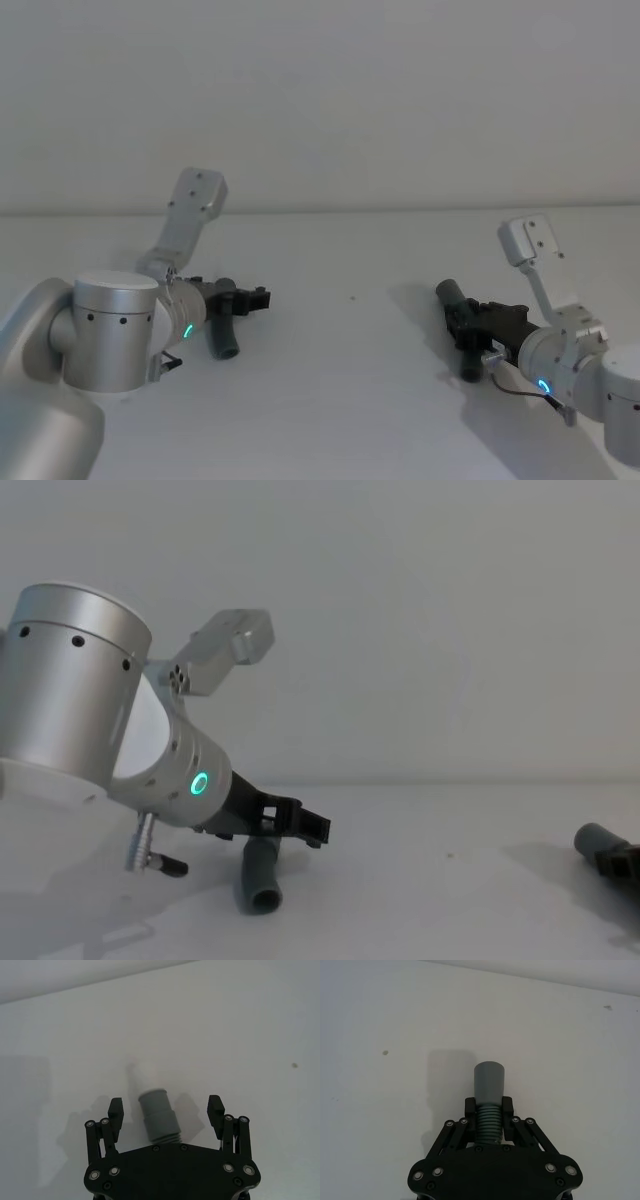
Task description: Use both hands to pick up one end of the pipe from the table, align the ends, and insert them.
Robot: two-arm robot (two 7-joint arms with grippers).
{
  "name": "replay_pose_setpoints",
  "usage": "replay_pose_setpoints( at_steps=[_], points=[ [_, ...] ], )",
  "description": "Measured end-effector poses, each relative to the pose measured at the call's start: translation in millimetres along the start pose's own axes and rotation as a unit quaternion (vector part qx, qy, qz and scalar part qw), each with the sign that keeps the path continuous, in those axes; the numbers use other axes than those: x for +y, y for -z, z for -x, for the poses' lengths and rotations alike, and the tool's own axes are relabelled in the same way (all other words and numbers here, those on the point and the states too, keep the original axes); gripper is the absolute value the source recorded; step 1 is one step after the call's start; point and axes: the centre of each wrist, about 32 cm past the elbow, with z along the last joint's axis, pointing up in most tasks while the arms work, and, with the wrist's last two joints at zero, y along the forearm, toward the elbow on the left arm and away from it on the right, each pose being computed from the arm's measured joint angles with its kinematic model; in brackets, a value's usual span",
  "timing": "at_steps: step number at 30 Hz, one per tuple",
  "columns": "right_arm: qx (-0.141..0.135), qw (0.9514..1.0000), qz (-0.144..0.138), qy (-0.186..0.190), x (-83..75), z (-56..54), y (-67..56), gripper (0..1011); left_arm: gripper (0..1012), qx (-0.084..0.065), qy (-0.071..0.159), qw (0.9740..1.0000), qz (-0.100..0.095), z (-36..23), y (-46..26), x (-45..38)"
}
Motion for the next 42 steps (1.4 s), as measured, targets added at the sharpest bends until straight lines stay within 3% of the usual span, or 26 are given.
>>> replay_pose_setpoints(
  at_steps=[12, 25, 31, 38, 42],
  points=[
    [0.0, 1.0, 0.0, 0.0, 0.0, 0.0, 0.0, 264, 1006, 0.013, 0.008, 0.9998, -0.01, 3.9, 1.6, -1.1],
    [0.0, 1.0, 0.0, 0.0, 0.0, 0.0, 0.0, 264, 1003, 0.019, 0.01, 0.9997, -0.014, 5.5, 2.2, -1.4],
    [0.0, 1.0, 0.0, 0.0, 0.0, 0.0, 0.0, 264, 889, 0.02, 0.01, 0.9996, -0.015, 5.8, 2.3, -1.4],
    [0.0, 1.0, 0.0, 0.0, 0.0, 0.0, 0.0, 264, 688, 0.02, 0.01, 0.9996, -0.015, 6.0, 2.3, -1.5],
    [0.0, 1.0, 0.0, 0.0, 0.0, 0.0, 0.0, 264, 525, 0.021, 0.011, 0.9996, -0.016, 6.0, 2.5, -1.5]
  ],
)
